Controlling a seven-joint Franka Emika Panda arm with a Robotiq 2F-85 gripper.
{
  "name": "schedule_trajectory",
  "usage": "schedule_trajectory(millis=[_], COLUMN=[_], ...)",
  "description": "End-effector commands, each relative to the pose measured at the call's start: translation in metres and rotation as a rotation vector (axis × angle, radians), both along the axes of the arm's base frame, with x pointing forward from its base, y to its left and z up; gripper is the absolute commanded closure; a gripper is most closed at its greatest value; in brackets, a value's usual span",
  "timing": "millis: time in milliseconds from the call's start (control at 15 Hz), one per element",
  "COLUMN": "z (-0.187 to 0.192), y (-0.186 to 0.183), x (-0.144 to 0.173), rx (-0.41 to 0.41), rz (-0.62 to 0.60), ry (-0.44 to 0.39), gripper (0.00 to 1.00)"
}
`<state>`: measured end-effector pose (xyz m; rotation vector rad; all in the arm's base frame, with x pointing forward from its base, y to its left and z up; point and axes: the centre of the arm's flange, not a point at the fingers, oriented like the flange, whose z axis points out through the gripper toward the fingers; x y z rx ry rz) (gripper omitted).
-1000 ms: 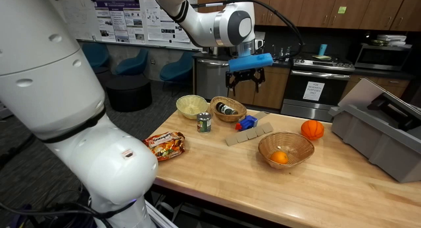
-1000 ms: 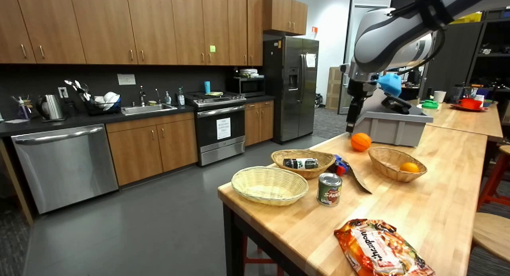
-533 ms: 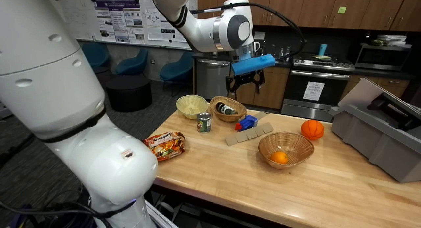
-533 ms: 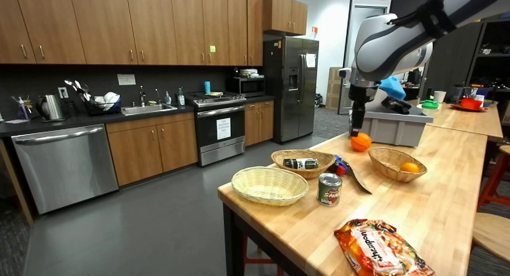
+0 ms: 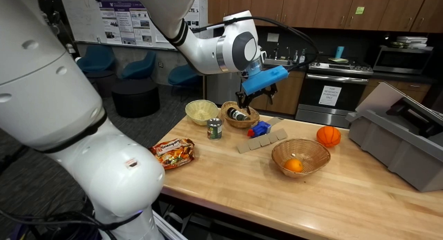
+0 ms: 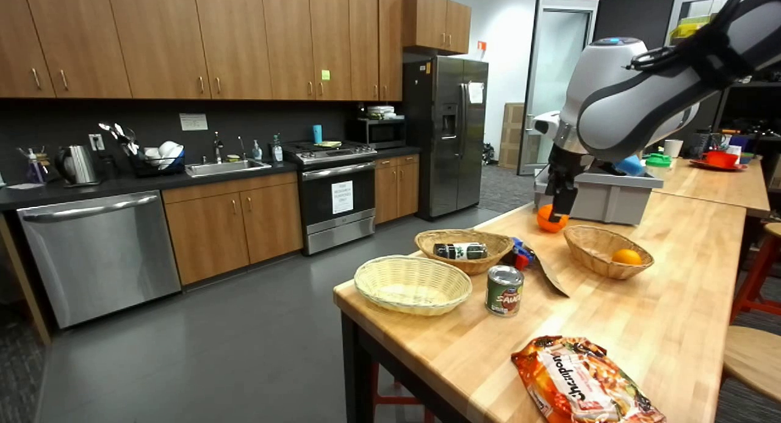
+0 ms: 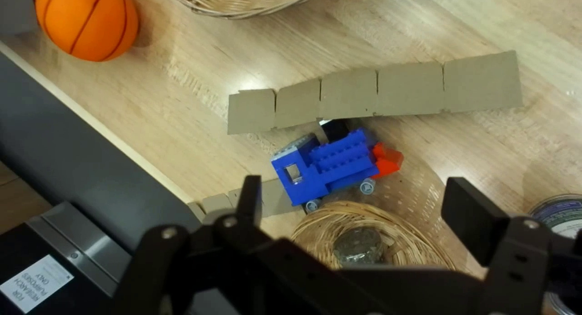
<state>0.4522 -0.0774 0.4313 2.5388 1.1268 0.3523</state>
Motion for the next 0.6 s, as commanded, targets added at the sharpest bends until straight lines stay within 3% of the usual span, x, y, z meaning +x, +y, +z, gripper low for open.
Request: schedule_trajectory(millis=[0,267,533], z=[-0.003,-0.014,-0.023], y=[0.044,0.102,0.129], x=[-0.04,-0.068,-0.095], rx=[-0.034,-0.037,-0.065], rz=[0.076,0.154,0.207], ry=[-0.064,-0.062,-0.063], gripper=[0.0,0.0,0.0])
